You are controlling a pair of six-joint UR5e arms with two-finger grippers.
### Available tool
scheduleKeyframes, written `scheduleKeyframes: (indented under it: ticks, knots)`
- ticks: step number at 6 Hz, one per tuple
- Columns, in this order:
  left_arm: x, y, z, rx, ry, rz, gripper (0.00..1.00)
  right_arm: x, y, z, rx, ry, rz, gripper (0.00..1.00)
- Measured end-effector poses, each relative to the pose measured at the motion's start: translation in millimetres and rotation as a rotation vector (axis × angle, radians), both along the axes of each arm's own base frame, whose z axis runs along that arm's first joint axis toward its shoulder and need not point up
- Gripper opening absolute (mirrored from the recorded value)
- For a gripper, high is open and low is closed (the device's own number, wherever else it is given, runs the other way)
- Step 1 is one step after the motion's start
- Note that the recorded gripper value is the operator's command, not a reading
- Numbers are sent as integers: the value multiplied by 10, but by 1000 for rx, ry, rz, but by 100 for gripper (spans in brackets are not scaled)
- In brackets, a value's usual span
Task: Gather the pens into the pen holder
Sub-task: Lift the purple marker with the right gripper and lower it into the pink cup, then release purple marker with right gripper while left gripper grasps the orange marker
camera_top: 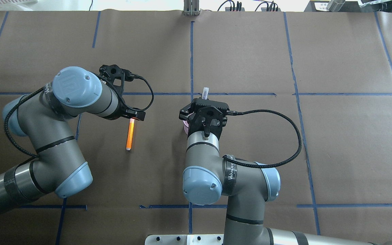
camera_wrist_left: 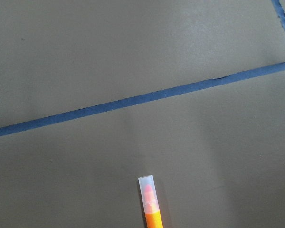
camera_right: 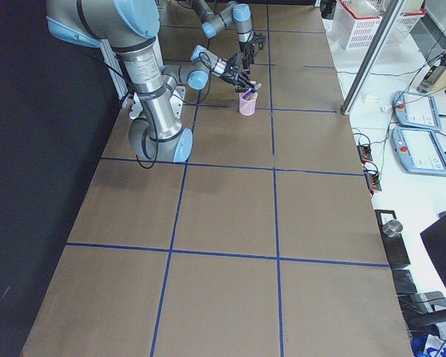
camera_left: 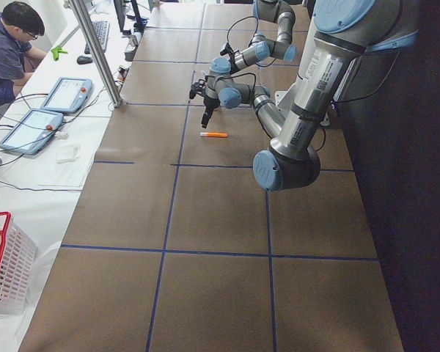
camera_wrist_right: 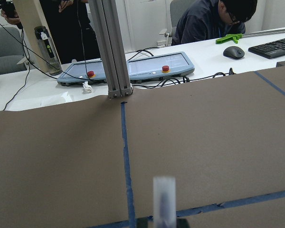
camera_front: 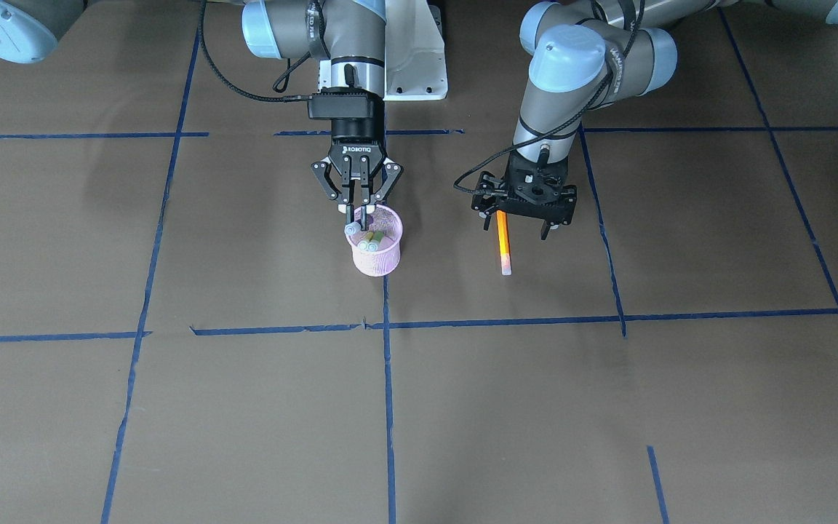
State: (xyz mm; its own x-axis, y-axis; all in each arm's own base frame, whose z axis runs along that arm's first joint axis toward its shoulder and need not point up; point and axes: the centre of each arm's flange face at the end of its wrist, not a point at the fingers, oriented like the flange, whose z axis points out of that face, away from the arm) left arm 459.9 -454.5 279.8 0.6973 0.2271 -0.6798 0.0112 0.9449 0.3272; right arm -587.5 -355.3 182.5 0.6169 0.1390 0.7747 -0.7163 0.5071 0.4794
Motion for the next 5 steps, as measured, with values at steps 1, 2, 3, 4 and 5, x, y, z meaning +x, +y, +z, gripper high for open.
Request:
scheduleKeyframes:
  ticks: [1, 2, 3, 4, 5]
  knots:
    - [0, 0, 1, -1, -1, 0, 100, 26, -45, -36, -26, -14, -26, 100]
    - [10, -8, 9, -6, -2, -4, 100, 126, -185, -67, -86, -39, -79, 100]
    - [65, -32, 75, -23, -13, -9, 99, 336, -404, -85, -170, -40, -158, 100]
    - [162, -72, 163, -53, -25, -23, 91, 675, -668, -101, -270, -7, -266, 100]
    - [247, -118, 197, -82, -28, -42, 79, 1102, -975, -88, -358, 13, -391, 100]
